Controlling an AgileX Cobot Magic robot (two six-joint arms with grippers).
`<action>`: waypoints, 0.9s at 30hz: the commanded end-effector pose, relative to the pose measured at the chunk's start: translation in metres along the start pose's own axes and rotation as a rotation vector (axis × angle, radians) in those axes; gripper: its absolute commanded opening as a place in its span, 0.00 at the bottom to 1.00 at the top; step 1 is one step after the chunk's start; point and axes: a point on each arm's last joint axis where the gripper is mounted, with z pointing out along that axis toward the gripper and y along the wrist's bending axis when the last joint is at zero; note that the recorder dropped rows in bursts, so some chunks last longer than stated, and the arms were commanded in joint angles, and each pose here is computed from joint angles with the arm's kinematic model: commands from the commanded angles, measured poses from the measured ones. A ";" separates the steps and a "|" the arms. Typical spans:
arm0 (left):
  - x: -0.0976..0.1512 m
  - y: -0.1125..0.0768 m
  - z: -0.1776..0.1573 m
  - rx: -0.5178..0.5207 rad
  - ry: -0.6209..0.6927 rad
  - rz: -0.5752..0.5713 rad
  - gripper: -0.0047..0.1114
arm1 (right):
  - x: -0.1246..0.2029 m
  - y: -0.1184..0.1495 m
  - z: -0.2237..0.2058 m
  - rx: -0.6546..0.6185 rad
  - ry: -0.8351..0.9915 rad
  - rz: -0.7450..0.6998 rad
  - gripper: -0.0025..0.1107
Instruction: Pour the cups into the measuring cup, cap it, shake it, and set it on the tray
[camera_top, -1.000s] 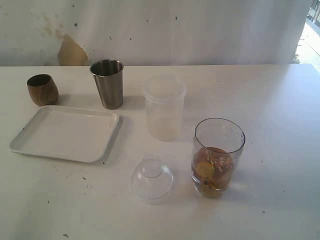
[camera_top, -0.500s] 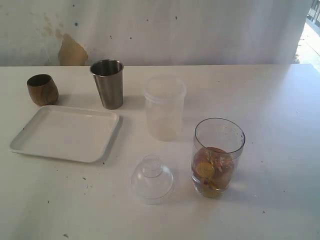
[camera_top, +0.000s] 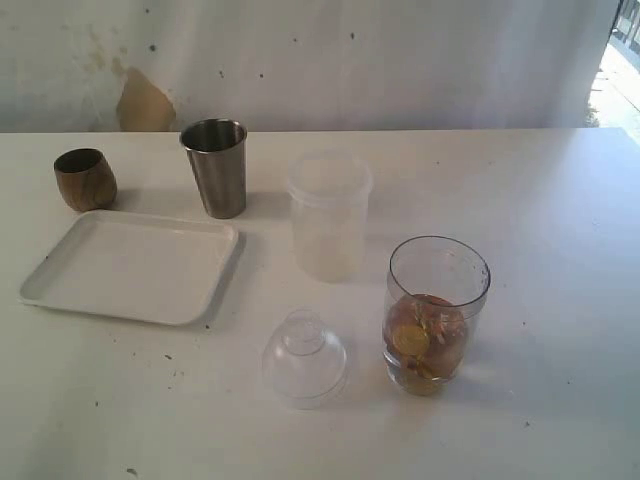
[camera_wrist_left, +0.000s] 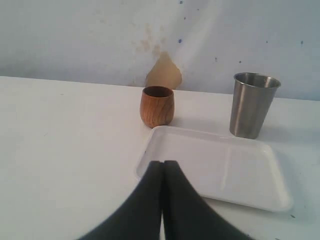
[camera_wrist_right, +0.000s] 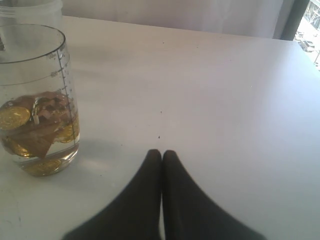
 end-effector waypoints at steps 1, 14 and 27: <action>0.001 0.000 0.000 0.002 -0.008 -0.010 0.04 | -0.001 0.000 0.000 0.002 -0.016 0.001 0.02; -0.001 0.000 0.000 0.001 -0.029 0.000 0.04 | -0.001 0.000 0.000 0.002 -0.016 0.001 0.02; -0.001 0.000 0.000 0.001 -0.029 0.000 0.04 | -0.003 -0.003 0.000 0.031 -0.034 -0.106 0.02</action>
